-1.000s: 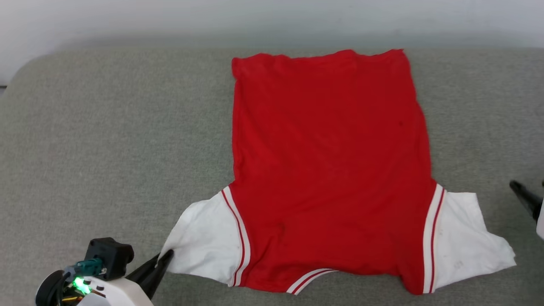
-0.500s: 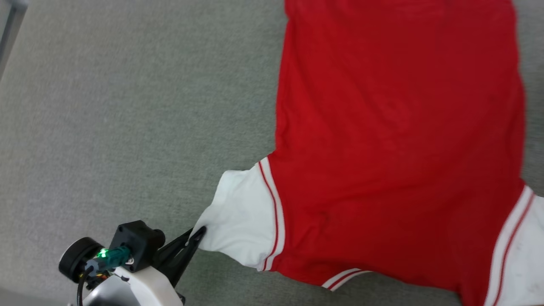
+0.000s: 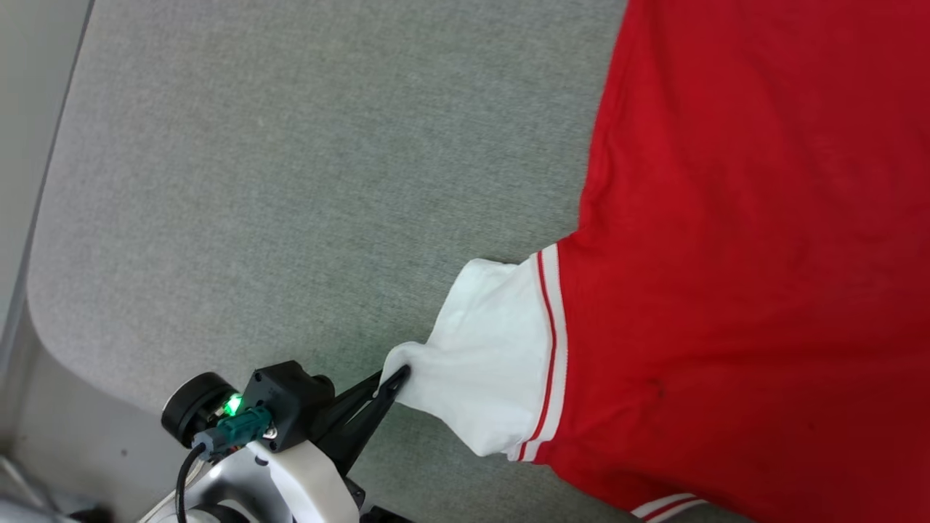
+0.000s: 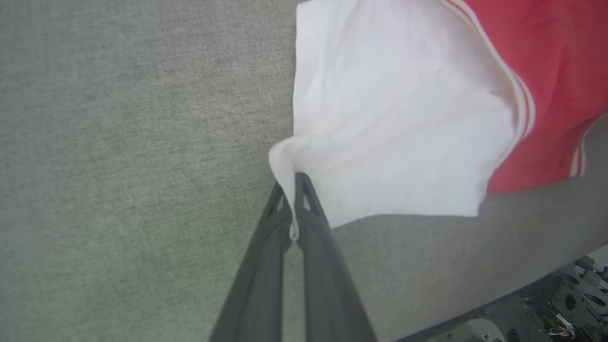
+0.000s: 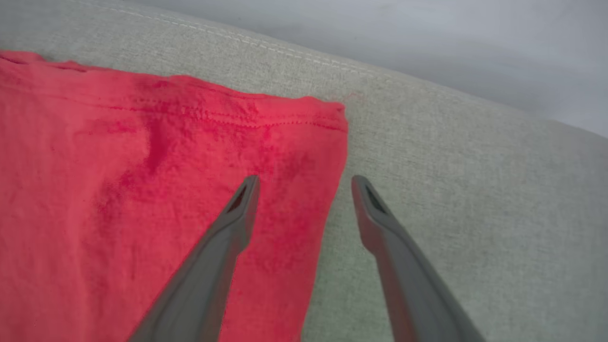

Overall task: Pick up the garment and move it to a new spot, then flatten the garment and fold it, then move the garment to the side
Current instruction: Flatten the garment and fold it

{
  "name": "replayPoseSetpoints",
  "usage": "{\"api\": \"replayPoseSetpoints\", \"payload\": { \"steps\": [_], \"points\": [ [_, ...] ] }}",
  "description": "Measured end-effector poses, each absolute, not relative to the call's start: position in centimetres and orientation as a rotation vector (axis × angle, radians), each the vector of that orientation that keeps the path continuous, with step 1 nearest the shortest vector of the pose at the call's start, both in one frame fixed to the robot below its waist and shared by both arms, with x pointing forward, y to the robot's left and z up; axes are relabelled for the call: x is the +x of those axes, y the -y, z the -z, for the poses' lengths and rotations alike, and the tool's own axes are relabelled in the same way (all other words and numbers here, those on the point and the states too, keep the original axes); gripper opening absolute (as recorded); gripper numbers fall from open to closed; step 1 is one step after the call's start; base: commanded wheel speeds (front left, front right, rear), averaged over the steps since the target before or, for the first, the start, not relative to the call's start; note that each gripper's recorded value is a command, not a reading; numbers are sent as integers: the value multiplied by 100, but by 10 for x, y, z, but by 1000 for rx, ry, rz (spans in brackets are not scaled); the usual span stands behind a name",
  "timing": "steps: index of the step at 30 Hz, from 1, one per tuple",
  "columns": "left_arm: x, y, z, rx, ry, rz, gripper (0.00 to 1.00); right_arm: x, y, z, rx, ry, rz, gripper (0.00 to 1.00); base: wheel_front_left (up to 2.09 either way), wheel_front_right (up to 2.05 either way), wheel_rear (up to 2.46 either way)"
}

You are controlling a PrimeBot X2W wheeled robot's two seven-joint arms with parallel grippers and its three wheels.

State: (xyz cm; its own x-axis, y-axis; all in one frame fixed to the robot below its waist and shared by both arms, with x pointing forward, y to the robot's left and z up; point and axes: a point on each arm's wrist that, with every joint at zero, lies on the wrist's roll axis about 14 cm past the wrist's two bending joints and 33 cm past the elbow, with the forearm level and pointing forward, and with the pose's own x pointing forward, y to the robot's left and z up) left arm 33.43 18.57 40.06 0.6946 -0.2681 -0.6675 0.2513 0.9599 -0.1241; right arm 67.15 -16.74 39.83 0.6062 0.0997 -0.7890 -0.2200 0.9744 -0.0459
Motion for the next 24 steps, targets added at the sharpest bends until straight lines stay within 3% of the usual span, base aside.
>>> {"api": "replayPoseSetpoints", "payload": {
  "steps": [10,11,24],
  "points": [
    [328,-204,-383,-30,-796,215,0,679,148,-342,-152,-1006,-204,100,0,0,0],
    [327,-204,-382,-28,-798,214,0,678,146,-340,-157,-1014,-211,0,0,0,0],
    [341,-206,-392,-5,-723,228,0,658,160,-344,-199,-1029,-211,0,0,0,0]
  ]
}}
